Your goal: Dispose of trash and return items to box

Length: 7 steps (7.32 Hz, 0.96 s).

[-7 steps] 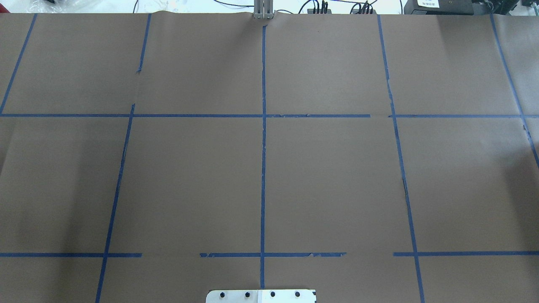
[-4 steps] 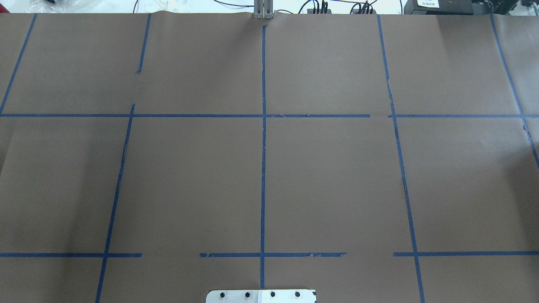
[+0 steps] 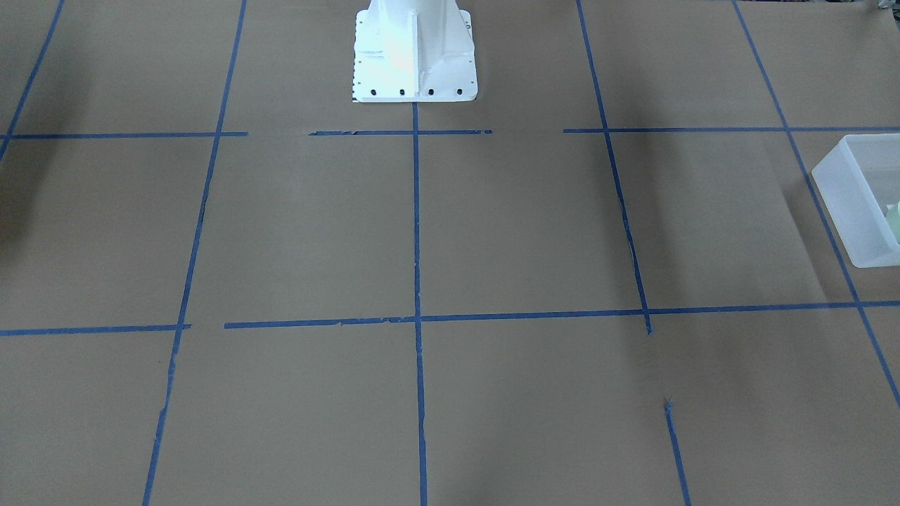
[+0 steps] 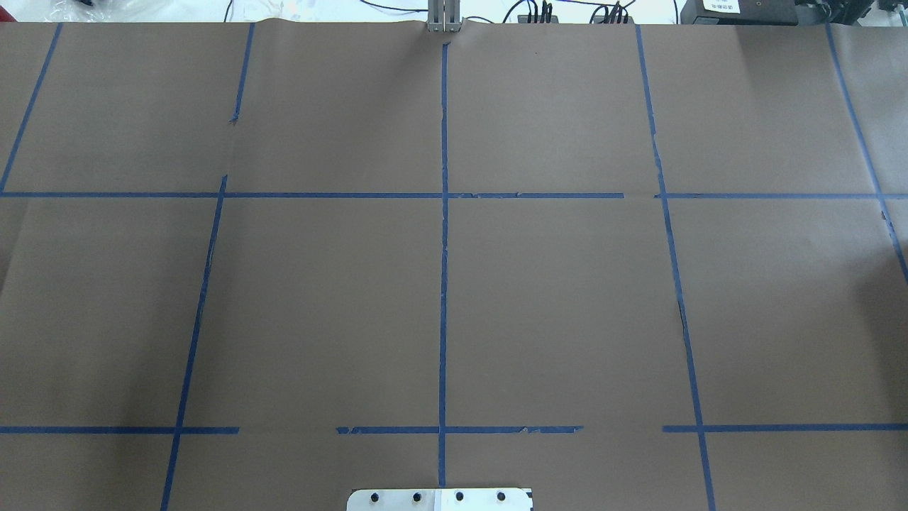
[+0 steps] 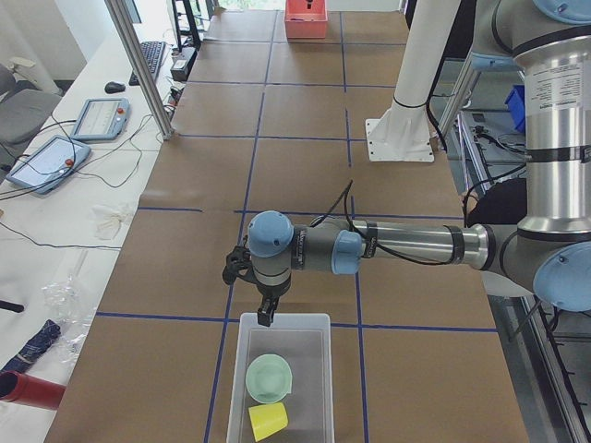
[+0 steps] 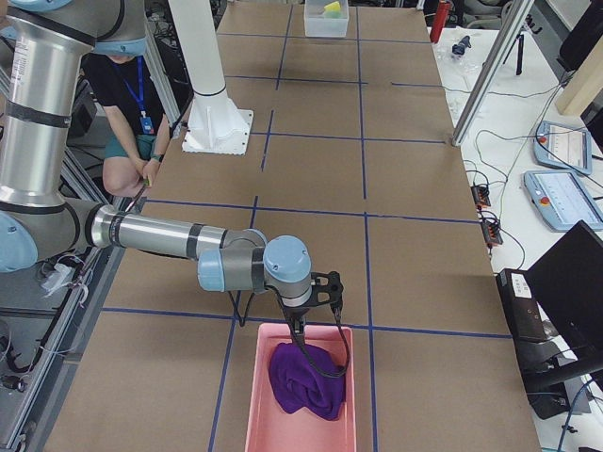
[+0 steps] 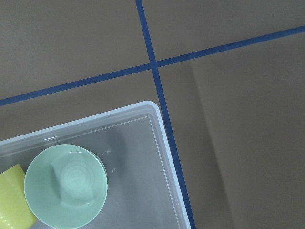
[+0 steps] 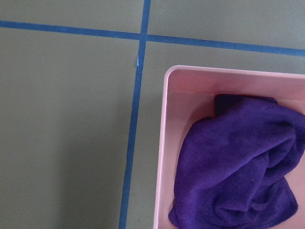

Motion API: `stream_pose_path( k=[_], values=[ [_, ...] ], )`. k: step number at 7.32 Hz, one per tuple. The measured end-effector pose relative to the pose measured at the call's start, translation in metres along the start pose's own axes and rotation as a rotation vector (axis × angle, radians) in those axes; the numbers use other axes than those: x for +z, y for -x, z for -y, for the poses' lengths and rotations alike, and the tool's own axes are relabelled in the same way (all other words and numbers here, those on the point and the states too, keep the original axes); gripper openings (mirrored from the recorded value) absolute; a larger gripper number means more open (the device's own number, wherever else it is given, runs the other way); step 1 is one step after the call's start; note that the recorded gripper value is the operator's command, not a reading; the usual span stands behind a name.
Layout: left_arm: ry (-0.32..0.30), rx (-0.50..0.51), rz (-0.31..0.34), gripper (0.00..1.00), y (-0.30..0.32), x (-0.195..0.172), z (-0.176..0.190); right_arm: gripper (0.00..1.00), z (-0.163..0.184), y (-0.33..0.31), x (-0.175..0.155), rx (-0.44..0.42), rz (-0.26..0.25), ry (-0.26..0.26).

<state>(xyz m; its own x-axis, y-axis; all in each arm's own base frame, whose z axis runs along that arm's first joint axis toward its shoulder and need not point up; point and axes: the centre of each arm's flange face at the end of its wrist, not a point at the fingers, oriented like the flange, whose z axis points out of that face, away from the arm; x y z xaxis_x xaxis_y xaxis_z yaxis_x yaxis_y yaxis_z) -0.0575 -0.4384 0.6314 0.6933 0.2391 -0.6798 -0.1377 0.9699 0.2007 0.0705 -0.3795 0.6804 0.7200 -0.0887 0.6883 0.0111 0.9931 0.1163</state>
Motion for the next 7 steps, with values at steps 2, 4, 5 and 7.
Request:
stream_pose_path(
  k=[2, 4, 5, 7],
  values=[
    [0.003, -0.008, 0.0, 1.0, 0.002, 0.0008, -0.0052, 1.0, -0.0021, -0.0005, 0.0022, 0.0, 0.001, 0.005],
    [0.004, -0.014, 0.001, 1.0, 0.0036, 0.0011, -0.0075, 1.0, -0.0026, 0.0001, 0.0051, -0.003, 0.001, 0.012],
    [0.004, -0.014, 0.001, 1.0, 0.0036, 0.0009, -0.0077, 1.0, -0.0034, 0.0002, 0.0062, -0.003, 0.002, 0.015],
    [0.004, -0.015, 0.001, 1.0, 0.0038, 0.0009, -0.0079, 1.0, -0.0044, 0.0004, 0.0076, -0.004, 0.002, 0.018]
  ],
)
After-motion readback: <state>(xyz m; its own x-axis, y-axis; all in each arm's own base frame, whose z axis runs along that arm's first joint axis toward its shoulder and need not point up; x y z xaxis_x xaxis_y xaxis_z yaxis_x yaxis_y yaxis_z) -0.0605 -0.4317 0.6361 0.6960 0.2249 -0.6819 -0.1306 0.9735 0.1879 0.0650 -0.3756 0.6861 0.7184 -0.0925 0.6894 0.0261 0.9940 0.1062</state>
